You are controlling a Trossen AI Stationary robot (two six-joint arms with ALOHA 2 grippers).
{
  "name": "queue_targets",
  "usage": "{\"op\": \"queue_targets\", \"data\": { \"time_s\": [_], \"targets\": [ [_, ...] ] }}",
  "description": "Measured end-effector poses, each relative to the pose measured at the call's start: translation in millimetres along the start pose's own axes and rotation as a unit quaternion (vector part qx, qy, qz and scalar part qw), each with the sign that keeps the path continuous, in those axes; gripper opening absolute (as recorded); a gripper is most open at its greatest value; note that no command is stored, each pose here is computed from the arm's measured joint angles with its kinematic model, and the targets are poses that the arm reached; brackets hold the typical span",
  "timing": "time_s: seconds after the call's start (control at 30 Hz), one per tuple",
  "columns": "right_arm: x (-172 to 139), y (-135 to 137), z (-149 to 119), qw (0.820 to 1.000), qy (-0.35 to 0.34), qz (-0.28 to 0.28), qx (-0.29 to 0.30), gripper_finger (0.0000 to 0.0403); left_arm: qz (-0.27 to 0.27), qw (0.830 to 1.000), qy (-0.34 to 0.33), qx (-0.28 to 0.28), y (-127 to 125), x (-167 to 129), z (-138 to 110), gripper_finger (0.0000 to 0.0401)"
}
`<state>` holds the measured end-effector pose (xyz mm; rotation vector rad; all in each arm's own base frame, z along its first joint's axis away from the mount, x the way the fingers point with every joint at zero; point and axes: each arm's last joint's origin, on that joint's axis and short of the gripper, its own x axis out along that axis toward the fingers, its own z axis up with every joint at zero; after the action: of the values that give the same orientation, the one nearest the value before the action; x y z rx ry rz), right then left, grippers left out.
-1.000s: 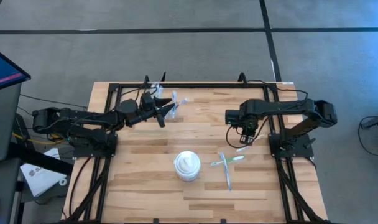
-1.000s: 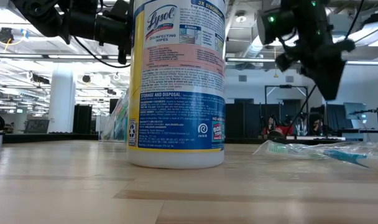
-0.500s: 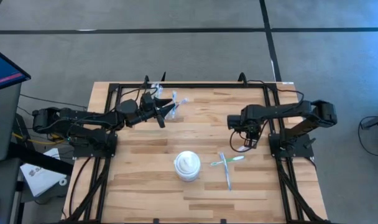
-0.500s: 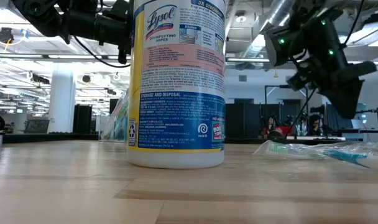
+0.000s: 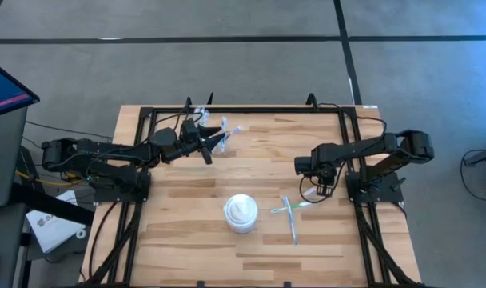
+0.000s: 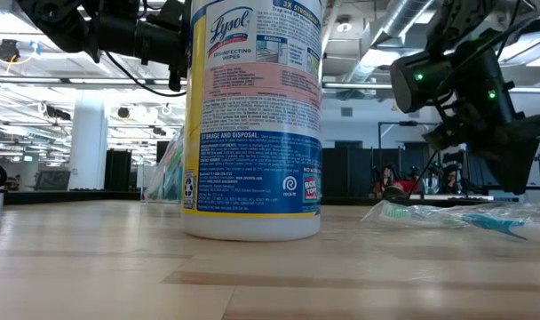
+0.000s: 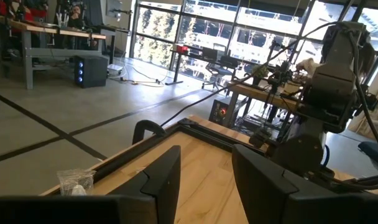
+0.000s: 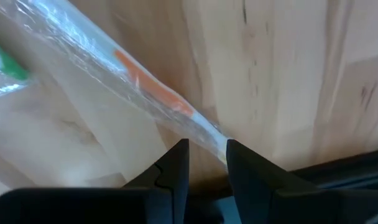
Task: Pick & Place toothbrushing station
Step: Put the orange toothbrush into the transparent organizer
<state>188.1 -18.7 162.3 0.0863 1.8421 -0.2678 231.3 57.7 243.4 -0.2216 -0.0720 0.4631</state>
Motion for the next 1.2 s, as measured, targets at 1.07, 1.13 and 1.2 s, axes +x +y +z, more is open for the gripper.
{"op": "queue_targets", "data": {
  "time_s": [1.07, 1.13, 1.2],
  "targets": [
    [21, 14, 12, 0.999, 0.018, 0.020, -0.020, 0.0098, 0.000, 1.000, 0.001, 0.000, 0, 0, 0, 0.0140],
    [26, 15, 15, 0.999, 0.035, 0.017, -0.022, 0.0098, 0.000, 1.000, 0.001, 0.000, 0, 0, 0, 0.0140],
    [32, 16, 18, 0.998, 0.055, 0.013, -0.024, 0.0098, 0.000, 1.000, 0.001, 0.000, 0, 0, 0, 0.0140]
  ]
}}
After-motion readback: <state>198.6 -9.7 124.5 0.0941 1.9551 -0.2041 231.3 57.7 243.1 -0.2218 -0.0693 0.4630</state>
